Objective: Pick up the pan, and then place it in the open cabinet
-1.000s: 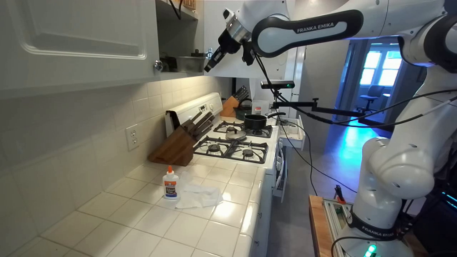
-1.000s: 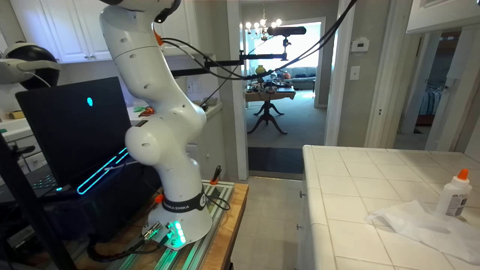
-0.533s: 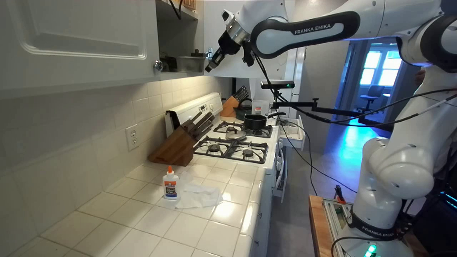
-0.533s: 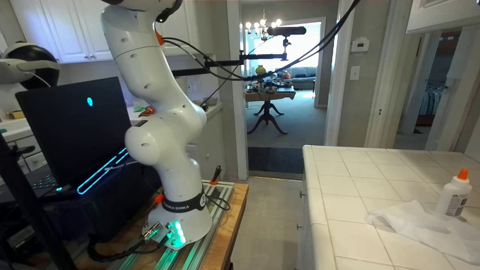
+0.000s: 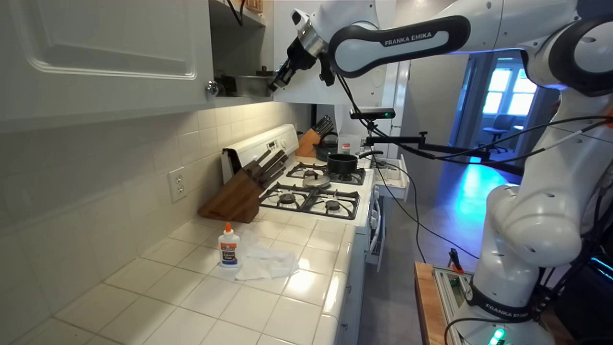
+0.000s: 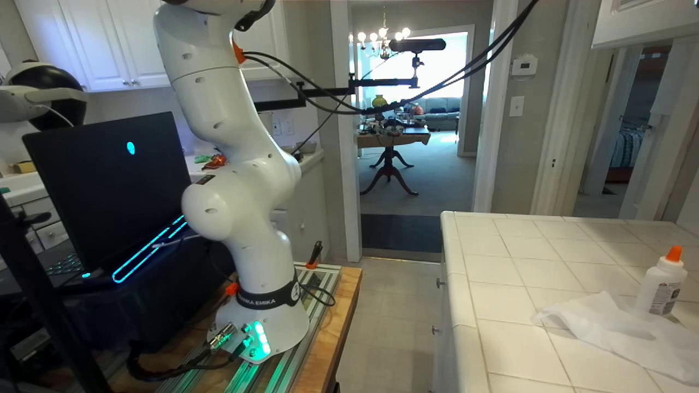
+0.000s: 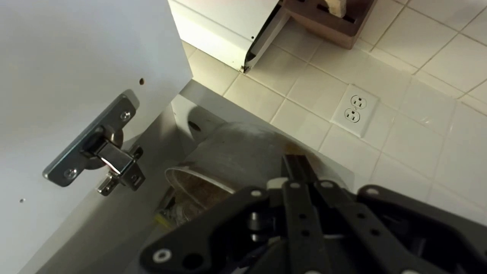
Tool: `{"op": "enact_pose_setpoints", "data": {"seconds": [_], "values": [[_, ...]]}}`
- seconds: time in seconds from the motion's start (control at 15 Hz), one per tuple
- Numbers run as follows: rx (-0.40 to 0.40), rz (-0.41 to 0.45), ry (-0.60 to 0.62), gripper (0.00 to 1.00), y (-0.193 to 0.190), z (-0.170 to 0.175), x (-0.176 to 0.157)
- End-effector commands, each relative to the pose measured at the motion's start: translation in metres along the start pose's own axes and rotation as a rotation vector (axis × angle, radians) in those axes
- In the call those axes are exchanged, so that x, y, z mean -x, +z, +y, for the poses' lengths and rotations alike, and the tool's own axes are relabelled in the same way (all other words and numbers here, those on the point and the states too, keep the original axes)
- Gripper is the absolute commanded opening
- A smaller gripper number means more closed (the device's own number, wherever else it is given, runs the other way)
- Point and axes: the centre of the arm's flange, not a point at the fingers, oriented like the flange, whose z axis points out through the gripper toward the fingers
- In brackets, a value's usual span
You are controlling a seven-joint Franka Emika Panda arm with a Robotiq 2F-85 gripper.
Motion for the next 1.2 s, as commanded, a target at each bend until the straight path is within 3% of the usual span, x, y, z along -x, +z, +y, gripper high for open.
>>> {"op": "enact_pose_setpoints", "data": {"seconds": [0.0,0.8,0.87,0.93,1.13], "values": [[0.018,0.017,-0.048,0.0,0.015,0.007,-0.016],[-0.003,0.025,-0.084,0.0,0.029,0.005,-0.029],[-0.021,0.019,-0.082,0.09,0.026,0.003,-0.027],[-0.029,0.023,-0.083,0.27,0.019,0.0,-0.023],[-0.03,0.038,-0.096,0.45,0.0,-0.011,-0.011]]}}
